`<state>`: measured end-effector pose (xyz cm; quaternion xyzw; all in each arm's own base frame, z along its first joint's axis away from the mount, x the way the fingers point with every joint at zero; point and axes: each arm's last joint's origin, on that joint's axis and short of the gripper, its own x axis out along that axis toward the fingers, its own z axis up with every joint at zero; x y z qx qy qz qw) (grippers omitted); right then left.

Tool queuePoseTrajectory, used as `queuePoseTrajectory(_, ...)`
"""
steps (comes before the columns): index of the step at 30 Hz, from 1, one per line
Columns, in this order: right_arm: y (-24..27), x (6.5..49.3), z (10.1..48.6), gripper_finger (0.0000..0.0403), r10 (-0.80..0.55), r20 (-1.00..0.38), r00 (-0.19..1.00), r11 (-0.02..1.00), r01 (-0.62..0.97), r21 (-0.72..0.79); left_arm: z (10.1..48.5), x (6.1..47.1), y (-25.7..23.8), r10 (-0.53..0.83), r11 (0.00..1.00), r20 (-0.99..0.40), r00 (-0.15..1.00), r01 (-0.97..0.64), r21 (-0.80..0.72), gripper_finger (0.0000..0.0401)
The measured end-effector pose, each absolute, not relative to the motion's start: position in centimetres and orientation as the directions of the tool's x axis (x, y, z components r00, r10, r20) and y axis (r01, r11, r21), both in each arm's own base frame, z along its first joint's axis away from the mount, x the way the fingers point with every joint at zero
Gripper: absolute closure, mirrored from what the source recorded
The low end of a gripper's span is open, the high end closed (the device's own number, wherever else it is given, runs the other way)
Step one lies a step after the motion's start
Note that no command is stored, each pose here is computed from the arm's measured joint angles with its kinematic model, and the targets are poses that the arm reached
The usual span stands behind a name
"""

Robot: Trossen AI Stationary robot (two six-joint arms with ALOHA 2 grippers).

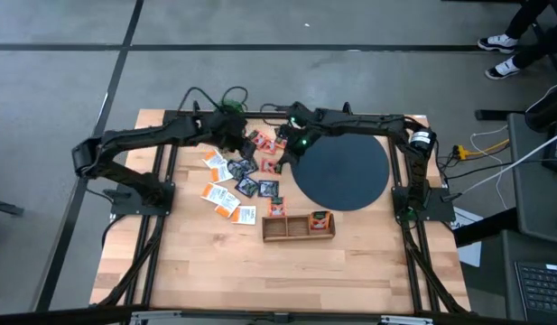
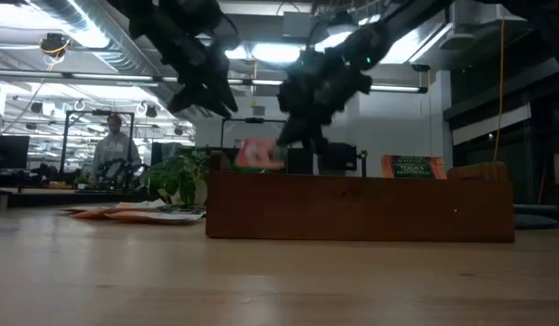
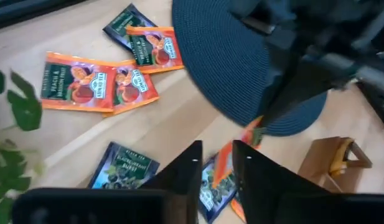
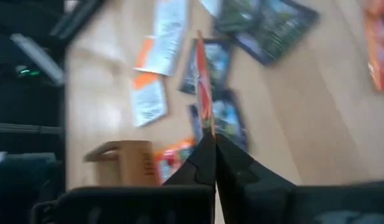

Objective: Pick & Place Tea
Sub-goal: Put the orange tea bag into the right section of the wooden organizer

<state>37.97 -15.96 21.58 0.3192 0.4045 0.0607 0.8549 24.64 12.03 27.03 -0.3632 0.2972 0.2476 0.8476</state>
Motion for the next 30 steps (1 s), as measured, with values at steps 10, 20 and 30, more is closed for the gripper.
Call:
queuePoseTrajectory(10, -17.6, 36.9, 26.7, 0.04, 0.353, -0.555, 0.754, 0.798, 0.067, 0.599, 29.2, 23.9, 11.9, 0.172, 0.723, -0.566, 0.806, -0.494, -0.484, 0.0258)
queuePoseTrajectory(20, -17.6, 35.6, 29.5, 0.0399, 0.319, -0.513, 0.797, 0.812, 0.05, 0.582, 30.1, 24.2, 12.4, 0.132, 0.751, -0.474, 0.87, -0.4, -0.525, 0.0257)
queuePoseTrajectory(30, -17.4, 35.2, 31.3, 0.0399, 0.297, -0.462, 0.836, 0.82, 0.024, 0.572, 30.2, 23.6, 13.5, 0.116, 0.749, -0.456, 0.882, -0.38, -0.543, 0.0258)
